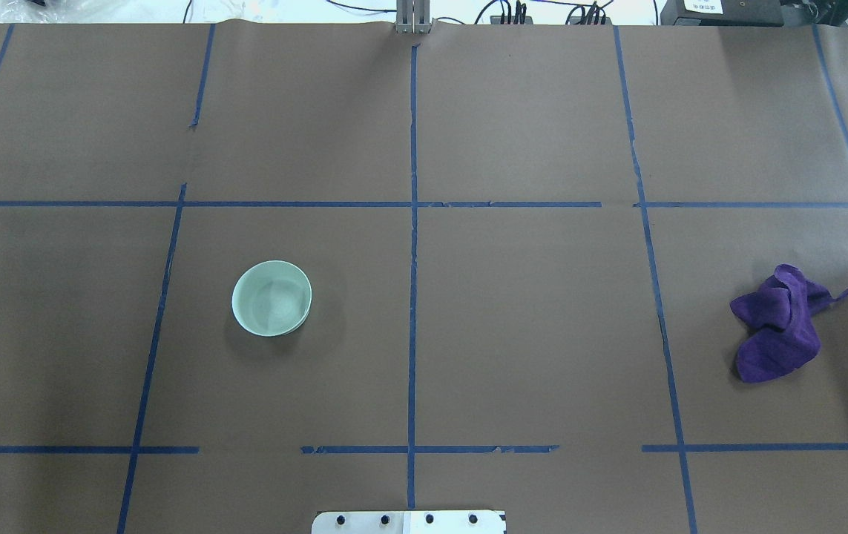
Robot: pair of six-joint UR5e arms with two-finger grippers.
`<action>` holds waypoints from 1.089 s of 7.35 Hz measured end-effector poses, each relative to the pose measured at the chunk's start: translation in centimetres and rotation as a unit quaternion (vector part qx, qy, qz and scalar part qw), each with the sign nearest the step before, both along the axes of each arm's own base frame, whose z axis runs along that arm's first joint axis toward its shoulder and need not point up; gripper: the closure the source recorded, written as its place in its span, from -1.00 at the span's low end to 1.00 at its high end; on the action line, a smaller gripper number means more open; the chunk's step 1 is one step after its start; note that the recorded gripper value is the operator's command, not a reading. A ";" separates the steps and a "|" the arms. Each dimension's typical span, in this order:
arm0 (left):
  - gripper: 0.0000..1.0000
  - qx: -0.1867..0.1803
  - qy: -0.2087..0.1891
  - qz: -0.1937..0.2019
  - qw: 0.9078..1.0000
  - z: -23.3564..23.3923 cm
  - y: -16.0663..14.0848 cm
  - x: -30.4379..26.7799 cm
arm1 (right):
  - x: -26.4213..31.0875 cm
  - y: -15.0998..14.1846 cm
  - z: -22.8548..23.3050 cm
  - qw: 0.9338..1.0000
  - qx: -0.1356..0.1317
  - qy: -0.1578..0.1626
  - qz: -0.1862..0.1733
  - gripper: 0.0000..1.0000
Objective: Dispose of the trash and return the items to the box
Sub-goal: 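Reach the right gripper down to the purple cloth, then grasp the purple cloth with the right gripper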
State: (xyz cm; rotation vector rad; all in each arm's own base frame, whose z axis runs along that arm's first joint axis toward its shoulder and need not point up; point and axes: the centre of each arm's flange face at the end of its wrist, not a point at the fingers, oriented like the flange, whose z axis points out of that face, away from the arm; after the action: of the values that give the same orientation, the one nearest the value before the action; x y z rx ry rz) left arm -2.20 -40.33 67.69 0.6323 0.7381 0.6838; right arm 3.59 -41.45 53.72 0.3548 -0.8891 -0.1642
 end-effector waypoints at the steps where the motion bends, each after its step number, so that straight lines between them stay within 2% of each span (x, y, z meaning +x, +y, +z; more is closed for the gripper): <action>1: -1.00 0.000 0.000 -0.016 1.000 -2.5 -1.1 -0.2 | -3.1 0.0 -3.2 1.000 0.026 -0.014 -0.003 -1.00; 2: -1.00 0.005 -0.002 -0.025 1.000 -4.0 -1.7 -0.3 | -7.0 0.1 -5.4 0.998 0.053 -0.021 -0.013 -1.00; 4: -1.00 0.017 -0.003 -0.032 0.999 -5.6 -2.4 -0.5 | -14.9 1.2 -6.4 0.995 0.091 0.017 -0.040 -1.00; 5: -1.00 0.021 -0.002 -0.033 0.999 -6.0 -2.8 -0.5 | -17.6 2.2 -5.3 0.994 0.091 0.038 -0.056 -1.00; 7: -1.00 0.027 -0.001 -0.033 0.999 -6.6 -3.3 -0.4 | -22.0 3.8 -1.2 0.990 0.074 0.073 -0.098 -0.99; 8: -1.00 0.028 -0.001 -0.033 0.999 -6.7 -3.4 -0.5 | -23.8 4.3 0.9 0.987 0.069 0.097 -0.111 -0.84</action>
State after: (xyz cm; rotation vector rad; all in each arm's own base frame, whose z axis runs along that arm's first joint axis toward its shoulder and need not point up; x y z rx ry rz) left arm -2.66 -43.69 60.98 0.7045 0.6959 0.6457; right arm -20.21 -37.17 54.60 0.3615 -0.7254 -0.4610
